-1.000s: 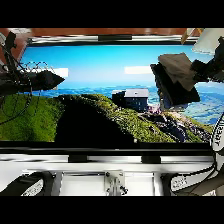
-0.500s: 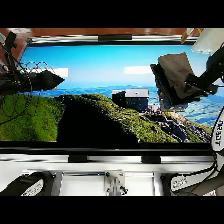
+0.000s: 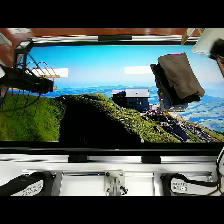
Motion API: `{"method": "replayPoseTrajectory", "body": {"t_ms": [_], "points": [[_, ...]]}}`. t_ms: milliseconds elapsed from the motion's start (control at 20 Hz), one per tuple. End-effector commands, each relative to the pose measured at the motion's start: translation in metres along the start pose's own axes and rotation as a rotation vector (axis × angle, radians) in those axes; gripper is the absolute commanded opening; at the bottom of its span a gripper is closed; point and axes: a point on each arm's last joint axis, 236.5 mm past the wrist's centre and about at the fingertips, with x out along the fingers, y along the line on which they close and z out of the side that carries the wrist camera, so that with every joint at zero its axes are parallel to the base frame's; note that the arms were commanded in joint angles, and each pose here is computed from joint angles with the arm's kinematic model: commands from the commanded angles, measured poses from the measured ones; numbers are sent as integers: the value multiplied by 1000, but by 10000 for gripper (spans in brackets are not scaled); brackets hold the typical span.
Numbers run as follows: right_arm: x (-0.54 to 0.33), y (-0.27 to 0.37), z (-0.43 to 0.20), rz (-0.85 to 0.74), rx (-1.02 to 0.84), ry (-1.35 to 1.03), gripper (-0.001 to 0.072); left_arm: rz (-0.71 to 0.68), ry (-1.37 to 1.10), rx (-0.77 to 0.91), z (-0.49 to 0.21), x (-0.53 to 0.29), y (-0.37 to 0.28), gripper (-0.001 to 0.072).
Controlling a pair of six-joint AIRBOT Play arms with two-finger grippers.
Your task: Fold the shirts.
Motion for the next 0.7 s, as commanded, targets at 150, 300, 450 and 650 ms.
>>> {"method": "replayPoseTrajectory", "body": {"t_ms": [150,300,450,650], "points": [[54,122,-164,172,-244,446,601,161,308,34,-29,37,16,664],[67,130,-195,203,-234,550,600,156,331,53,-31,46,9,663],[70,131,-192,205,-232,538,601,156,334,53,-32,48,9,664],[70,131,-192,205,-232,538,601,157,339,53,-32,49,9,664]]}}
